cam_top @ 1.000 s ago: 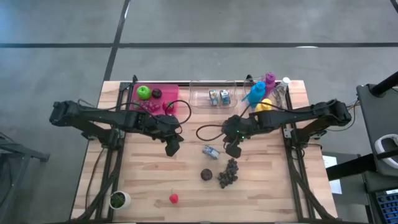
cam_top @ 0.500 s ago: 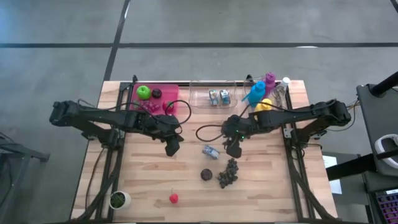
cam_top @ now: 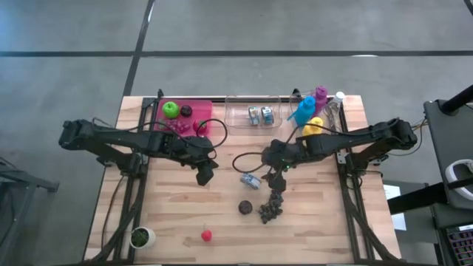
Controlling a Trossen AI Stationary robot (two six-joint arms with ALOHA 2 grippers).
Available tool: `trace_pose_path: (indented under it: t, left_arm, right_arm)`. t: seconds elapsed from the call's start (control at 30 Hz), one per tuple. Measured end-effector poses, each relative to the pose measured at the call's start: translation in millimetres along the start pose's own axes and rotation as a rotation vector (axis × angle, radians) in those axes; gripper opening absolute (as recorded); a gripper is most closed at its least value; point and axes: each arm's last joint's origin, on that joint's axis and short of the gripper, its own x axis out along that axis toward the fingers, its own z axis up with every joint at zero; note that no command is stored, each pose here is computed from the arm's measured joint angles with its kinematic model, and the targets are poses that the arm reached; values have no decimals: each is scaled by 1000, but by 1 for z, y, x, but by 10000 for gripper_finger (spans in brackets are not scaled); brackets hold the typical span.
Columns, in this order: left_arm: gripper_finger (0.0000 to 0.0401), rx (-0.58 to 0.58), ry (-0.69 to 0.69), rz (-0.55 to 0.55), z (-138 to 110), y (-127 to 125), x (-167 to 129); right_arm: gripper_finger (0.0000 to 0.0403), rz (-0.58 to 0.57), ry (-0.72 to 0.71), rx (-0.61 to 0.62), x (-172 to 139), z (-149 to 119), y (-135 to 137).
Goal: Pick & Place Food Item
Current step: Put the blue tuna can into the left transparent bin
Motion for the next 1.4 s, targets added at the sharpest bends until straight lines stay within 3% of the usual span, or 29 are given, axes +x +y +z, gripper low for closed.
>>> trace_pose_path:
  t: [0.17, 0.5, 0.8, 0.93, 1.1, 1.4]
  left_arm:
    - [3, 1, 34, 22, -3, 2, 0]
    - [3, 9, 82, 53, -8, 5, -1]
    - [3, 9, 84, 55, -8, 5, -1]
    - [3, 9, 85, 55, -8, 5, -1]
    - [3, 9, 85, 55, -8, 5, -1]
    - [3, 9, 85, 55, -8, 5, -1]
  right_arm:
    - [263, 33, -22, -26, 15, 1, 13]
    - [242, -16, 75, -13, 62, 10, 18]
    - [242, -80, 126, -31, 60, 25, 22]
    - [238, -133, 115, 21, 59, 25, 20]
    - [241, -144, 121, 84, 64, 23, 19]
    - [246, -131, 175, 90, 85, 18, 18]
